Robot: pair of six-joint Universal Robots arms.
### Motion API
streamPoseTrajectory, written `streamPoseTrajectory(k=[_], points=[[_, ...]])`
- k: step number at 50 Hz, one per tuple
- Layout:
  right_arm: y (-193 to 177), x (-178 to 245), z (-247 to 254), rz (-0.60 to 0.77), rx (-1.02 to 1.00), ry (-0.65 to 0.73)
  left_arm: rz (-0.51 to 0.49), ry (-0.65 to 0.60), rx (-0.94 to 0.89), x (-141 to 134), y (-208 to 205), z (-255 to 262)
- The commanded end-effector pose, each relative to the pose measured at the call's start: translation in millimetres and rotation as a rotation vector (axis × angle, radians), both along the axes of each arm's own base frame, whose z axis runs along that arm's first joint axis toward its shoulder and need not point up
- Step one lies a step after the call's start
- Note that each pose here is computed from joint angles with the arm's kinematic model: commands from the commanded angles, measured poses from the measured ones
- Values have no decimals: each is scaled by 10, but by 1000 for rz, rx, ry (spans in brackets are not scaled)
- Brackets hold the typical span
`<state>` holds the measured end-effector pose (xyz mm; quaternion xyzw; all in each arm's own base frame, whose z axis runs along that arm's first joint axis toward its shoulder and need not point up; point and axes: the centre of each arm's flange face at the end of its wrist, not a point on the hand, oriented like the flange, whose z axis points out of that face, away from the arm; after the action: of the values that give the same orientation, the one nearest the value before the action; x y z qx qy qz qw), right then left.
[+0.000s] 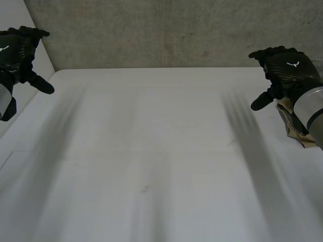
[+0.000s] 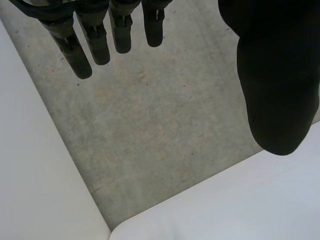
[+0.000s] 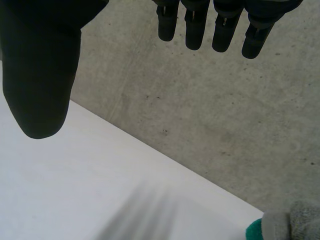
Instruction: Fold the laundry.
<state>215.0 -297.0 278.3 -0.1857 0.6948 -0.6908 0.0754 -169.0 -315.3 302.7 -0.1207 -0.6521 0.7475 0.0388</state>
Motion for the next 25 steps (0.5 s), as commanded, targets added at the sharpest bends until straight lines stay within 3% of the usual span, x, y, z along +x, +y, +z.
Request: streamPoseTrajectory(k=[1,13,25], points=[[-67,-32,0,32,13,-76,-30,5,-33,-85,94,25],[105,250,-71,99,40,-87,-90,16,-68,-283,218,104],[140,249,14,47,9,-88,-41,22,-105,-167,288,178]])
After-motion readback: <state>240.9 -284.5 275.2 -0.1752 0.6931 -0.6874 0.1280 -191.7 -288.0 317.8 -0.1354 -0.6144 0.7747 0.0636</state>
